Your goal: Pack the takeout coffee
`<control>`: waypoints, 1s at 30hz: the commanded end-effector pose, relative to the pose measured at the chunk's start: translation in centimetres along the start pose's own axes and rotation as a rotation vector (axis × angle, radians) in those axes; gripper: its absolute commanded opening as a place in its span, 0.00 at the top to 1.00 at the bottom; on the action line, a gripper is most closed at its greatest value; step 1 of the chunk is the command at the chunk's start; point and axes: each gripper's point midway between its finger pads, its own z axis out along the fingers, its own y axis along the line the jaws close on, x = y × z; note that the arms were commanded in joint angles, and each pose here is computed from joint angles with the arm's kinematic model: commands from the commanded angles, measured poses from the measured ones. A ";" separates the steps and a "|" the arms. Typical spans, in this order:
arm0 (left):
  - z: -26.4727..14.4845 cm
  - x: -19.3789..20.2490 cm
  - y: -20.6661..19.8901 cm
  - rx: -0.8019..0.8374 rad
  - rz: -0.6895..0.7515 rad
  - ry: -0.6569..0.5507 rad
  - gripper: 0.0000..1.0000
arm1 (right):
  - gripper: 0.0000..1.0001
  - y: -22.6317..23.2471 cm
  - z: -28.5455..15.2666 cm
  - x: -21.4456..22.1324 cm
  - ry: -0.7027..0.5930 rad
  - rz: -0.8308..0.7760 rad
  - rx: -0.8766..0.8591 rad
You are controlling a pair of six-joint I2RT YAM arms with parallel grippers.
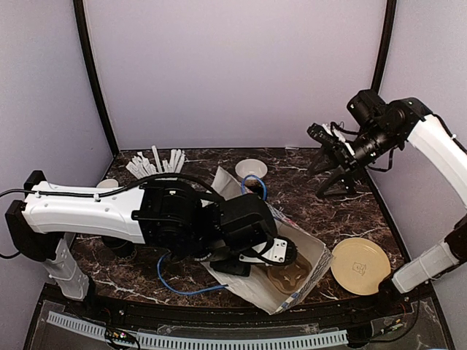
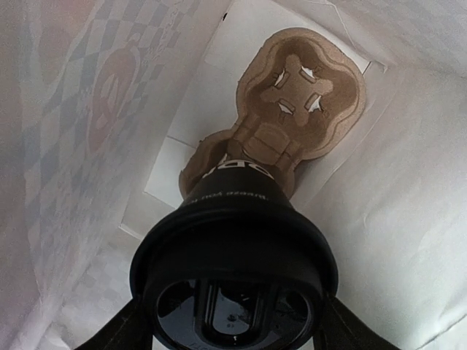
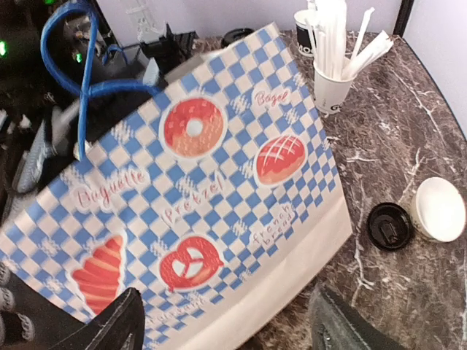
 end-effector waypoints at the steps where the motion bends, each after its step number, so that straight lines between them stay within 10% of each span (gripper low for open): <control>1: -1.9 0.3 1.0 -0.034 -0.045 -0.059 0.61 | 0.10 0.0 1.6 6.7 0.171 -0.027 0.069; 15: -1.1 0.2 1.2 -0.023 -0.099 -0.057 0.61 | 0.01 3.2 4.5 22.9 0.617 -0.016 -0.007; 30: -0.9 -0.1 1.6 -0.002 -0.126 -0.046 0.61 | 0.01 -4.8 4.8 21.2 0.486 0.067 0.347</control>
